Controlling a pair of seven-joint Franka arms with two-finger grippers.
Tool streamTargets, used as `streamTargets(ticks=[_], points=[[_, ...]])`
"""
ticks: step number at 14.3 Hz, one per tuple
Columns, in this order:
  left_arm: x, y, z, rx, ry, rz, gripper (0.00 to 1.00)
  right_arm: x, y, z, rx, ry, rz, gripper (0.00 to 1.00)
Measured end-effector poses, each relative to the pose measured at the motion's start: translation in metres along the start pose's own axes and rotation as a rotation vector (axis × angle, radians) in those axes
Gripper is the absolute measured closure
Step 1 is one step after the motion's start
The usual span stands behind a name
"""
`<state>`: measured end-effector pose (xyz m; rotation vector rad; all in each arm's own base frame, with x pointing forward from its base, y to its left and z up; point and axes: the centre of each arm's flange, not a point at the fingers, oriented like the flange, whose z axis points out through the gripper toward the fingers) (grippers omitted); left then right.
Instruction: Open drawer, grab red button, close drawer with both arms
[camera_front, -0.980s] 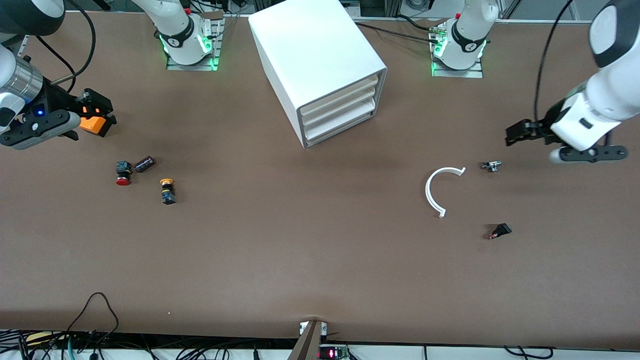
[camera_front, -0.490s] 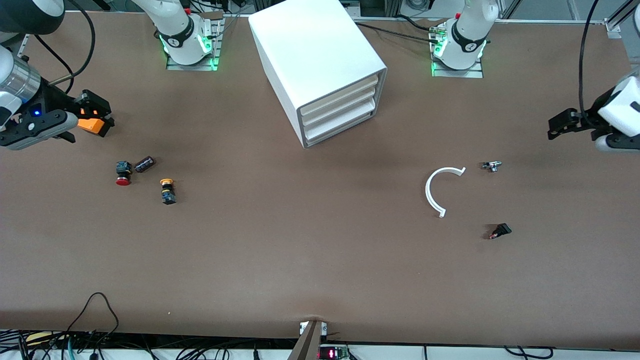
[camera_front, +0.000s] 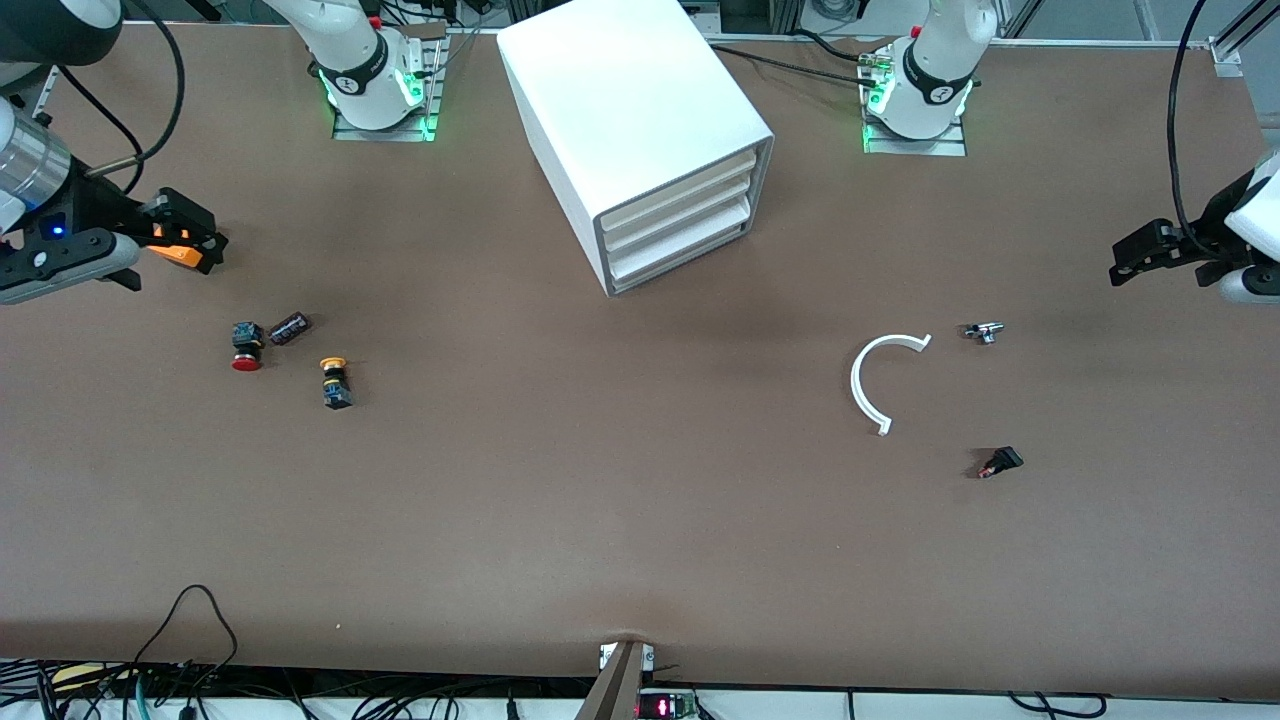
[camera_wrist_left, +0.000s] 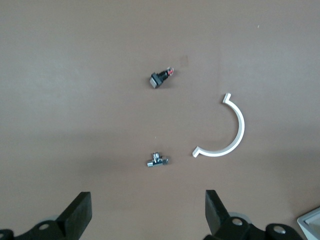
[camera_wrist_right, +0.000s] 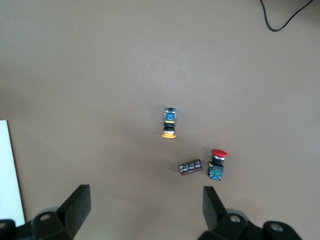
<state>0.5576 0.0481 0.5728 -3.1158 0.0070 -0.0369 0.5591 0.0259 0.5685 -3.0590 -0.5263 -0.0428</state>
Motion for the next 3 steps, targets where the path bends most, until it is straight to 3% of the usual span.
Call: streamTargets(ticks=[3], points=[[0.0012, -0.0003, -0.0138, 0.002, 0.028, -0.002, 0.00, 0.0022, -0.0048, -0.0034, -0.002, 0.007, -0.005, 0.00]])
